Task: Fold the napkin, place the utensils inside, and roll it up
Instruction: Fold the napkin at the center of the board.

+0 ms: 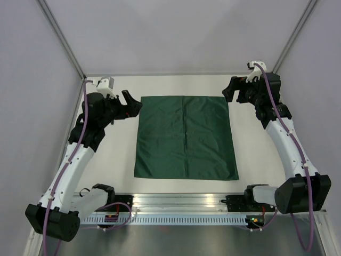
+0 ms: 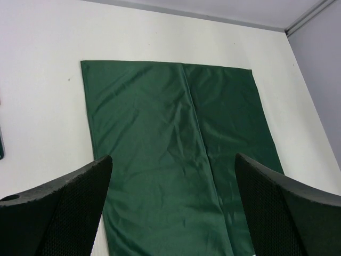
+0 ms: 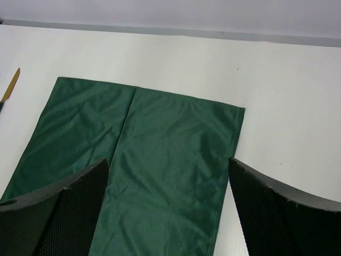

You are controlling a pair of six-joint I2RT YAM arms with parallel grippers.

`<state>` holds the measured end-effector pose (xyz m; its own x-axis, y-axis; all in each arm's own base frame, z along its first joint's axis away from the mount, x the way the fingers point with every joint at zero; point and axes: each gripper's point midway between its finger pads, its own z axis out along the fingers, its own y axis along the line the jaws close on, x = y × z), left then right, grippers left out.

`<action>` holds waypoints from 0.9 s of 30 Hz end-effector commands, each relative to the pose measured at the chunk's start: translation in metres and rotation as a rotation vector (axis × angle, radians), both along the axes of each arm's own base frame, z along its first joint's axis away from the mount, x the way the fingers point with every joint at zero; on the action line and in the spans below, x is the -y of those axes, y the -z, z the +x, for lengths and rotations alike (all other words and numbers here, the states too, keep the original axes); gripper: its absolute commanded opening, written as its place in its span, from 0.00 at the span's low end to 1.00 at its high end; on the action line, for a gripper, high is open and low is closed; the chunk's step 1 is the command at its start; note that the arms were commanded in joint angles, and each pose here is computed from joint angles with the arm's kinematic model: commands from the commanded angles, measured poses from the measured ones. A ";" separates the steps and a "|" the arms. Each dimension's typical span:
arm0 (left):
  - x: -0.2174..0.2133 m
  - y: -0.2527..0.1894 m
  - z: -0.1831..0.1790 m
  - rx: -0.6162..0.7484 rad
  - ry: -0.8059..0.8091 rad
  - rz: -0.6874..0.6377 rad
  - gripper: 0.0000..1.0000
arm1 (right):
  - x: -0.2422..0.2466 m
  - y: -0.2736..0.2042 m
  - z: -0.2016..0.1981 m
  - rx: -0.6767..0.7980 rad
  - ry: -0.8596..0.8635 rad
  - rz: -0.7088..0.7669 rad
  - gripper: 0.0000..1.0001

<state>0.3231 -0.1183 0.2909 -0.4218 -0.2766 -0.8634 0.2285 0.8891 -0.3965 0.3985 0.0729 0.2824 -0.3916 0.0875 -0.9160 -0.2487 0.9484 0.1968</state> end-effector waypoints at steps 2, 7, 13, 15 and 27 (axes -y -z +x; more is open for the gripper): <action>0.012 -0.009 0.001 0.040 0.042 -0.009 1.00 | 0.004 -0.004 0.001 0.001 0.027 -0.002 0.98; 0.030 -0.015 -0.001 0.079 0.074 0.034 1.00 | 0.006 -0.004 0.000 -0.003 0.037 -0.008 0.98; 0.077 -0.012 -0.011 0.105 0.191 0.073 1.00 | 0.009 0.001 0.003 -0.027 0.043 -0.025 0.98; 0.107 -0.003 -0.018 0.103 0.264 0.064 0.97 | 0.012 0.007 0.006 -0.049 0.057 -0.039 0.98; 0.315 0.105 -0.123 0.054 0.644 0.292 0.86 | 0.030 0.022 0.017 -0.090 0.116 -0.089 0.98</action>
<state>0.2112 -0.3944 0.1651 -0.4865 0.2727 -0.8300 0.7122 0.6741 -0.1959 0.4114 0.0557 0.2394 -0.4983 0.0453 -0.8658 -0.1680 0.9747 0.1477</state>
